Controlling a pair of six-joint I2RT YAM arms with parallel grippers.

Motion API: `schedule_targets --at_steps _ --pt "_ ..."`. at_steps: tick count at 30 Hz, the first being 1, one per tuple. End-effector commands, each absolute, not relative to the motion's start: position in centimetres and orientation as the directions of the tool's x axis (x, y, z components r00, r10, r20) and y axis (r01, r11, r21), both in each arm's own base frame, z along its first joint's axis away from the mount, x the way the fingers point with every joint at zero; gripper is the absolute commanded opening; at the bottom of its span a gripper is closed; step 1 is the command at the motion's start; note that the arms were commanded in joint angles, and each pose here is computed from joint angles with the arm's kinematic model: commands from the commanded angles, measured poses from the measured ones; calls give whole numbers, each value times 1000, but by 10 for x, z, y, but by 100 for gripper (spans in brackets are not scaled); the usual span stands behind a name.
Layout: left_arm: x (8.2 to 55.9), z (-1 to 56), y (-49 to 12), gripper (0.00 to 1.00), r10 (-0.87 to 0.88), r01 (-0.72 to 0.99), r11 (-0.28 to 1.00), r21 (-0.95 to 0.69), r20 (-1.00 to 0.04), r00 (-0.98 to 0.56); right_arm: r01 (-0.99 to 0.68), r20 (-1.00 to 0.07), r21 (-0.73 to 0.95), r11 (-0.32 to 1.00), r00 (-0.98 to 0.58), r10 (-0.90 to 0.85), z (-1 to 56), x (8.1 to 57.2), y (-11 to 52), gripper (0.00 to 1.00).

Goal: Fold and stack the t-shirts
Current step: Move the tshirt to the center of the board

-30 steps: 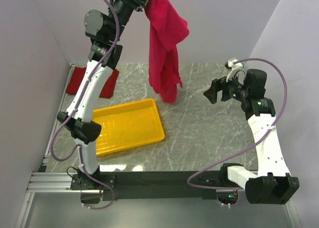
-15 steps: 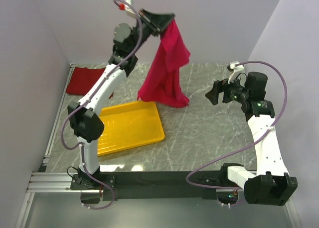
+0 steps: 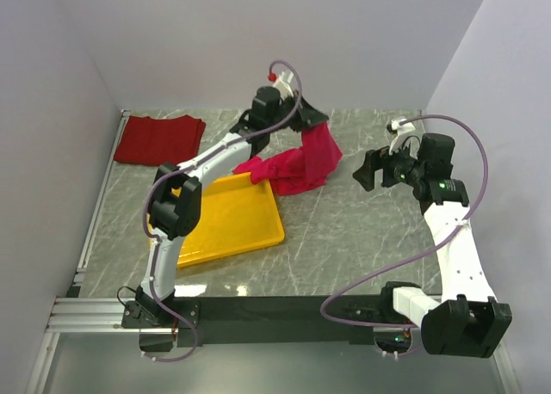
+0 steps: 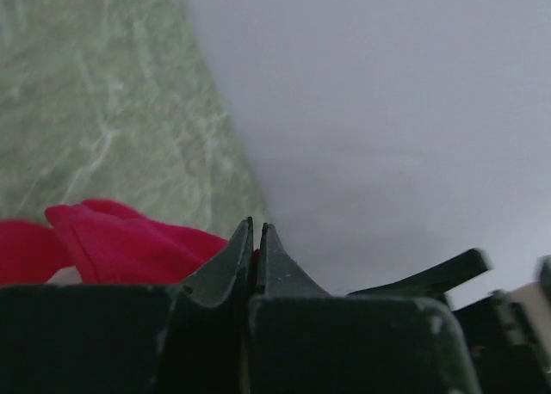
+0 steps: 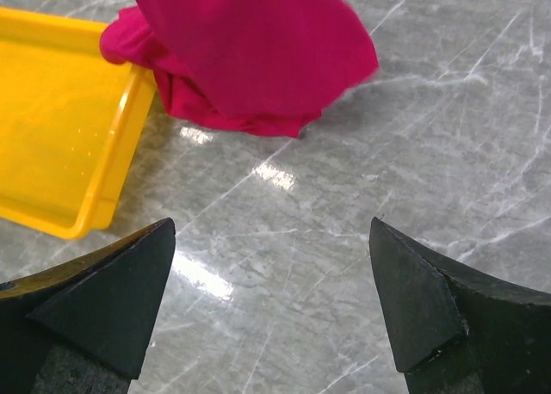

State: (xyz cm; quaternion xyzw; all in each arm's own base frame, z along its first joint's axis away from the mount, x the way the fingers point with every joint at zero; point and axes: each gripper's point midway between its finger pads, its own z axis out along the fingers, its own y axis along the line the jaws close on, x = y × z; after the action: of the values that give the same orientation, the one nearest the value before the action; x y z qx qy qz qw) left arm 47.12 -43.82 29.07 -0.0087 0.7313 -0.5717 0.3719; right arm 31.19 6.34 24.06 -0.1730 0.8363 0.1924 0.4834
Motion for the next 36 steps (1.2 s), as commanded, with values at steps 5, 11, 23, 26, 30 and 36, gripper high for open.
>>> schedule_targets --at_steps 5,11,23,26,30,36 --pt "461 225 -456 1 -257 445 479 -757 -606 -753 -530 -892 114 840 -426 -148 240 306 66 100" --pt "459 240 -430 46 -191 490 632 -601 -733 -653 -596 -885 110 795 -422 -194 233 295 75 99" --pt "407 360 -275 83 -211 359 884 -299 -941 -263 -926 -853 21 376 -213 -476 195 237 165 99" --pt "378 350 -222 87 -252 235 921 -310 -936 -247 -945 -838 78 317 -235 -493 186 226 196 97" --pt "339 321 -165 90 -327 81 930 -358 -909 -258 -996 -800 2 89 -55 -598 169 198 228 96" --pt "291 327 -101 93 -447 -66 895 -442 -881 -157 -944 -679 -226 -240 330 -655 144 183 275 97"
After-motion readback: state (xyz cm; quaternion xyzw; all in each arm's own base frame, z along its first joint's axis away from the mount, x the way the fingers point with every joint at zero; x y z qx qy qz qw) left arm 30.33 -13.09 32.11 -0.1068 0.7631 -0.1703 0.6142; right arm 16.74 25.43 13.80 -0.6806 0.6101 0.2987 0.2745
